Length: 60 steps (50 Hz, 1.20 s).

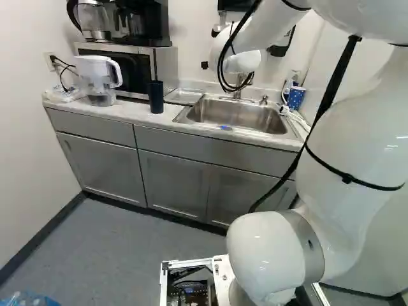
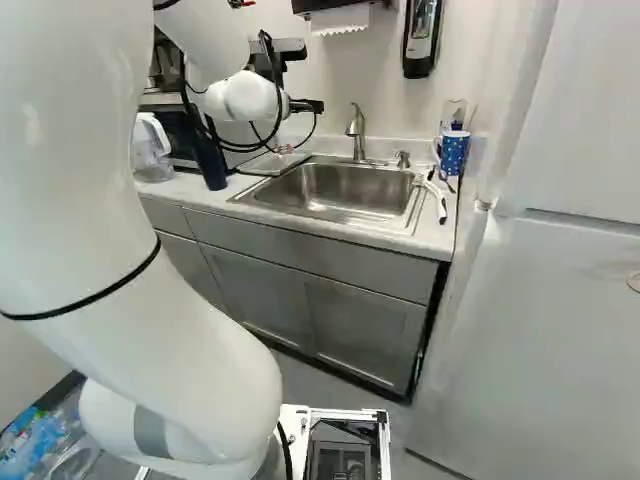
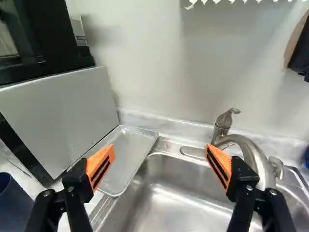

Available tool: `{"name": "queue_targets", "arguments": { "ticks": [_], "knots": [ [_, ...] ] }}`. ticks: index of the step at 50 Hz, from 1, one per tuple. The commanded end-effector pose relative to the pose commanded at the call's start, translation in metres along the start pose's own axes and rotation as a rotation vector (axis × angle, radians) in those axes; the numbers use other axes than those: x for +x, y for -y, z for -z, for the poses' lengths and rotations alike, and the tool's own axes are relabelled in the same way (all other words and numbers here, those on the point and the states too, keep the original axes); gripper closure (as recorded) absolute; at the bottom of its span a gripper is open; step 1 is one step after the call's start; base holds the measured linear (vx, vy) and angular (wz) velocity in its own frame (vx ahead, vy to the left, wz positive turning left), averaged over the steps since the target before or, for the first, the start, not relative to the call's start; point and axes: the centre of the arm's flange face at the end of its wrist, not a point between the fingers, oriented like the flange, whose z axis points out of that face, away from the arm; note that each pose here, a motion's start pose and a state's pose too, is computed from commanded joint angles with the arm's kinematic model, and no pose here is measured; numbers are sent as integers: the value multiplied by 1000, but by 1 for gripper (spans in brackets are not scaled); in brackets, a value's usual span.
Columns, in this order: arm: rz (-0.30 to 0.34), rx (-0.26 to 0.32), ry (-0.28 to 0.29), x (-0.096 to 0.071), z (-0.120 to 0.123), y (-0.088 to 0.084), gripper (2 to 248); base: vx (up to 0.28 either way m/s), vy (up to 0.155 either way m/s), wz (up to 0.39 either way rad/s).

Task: Rinse the cup and place it in the tray

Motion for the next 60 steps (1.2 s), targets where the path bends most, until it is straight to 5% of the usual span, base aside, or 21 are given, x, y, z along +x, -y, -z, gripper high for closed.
{"name": "queue_targets", "arguments": {
  "ticks": [60],
  "knots": [
    [0, 2, 0, 2, -10, 1, 3, 59, 1, 0]
  ]
}}
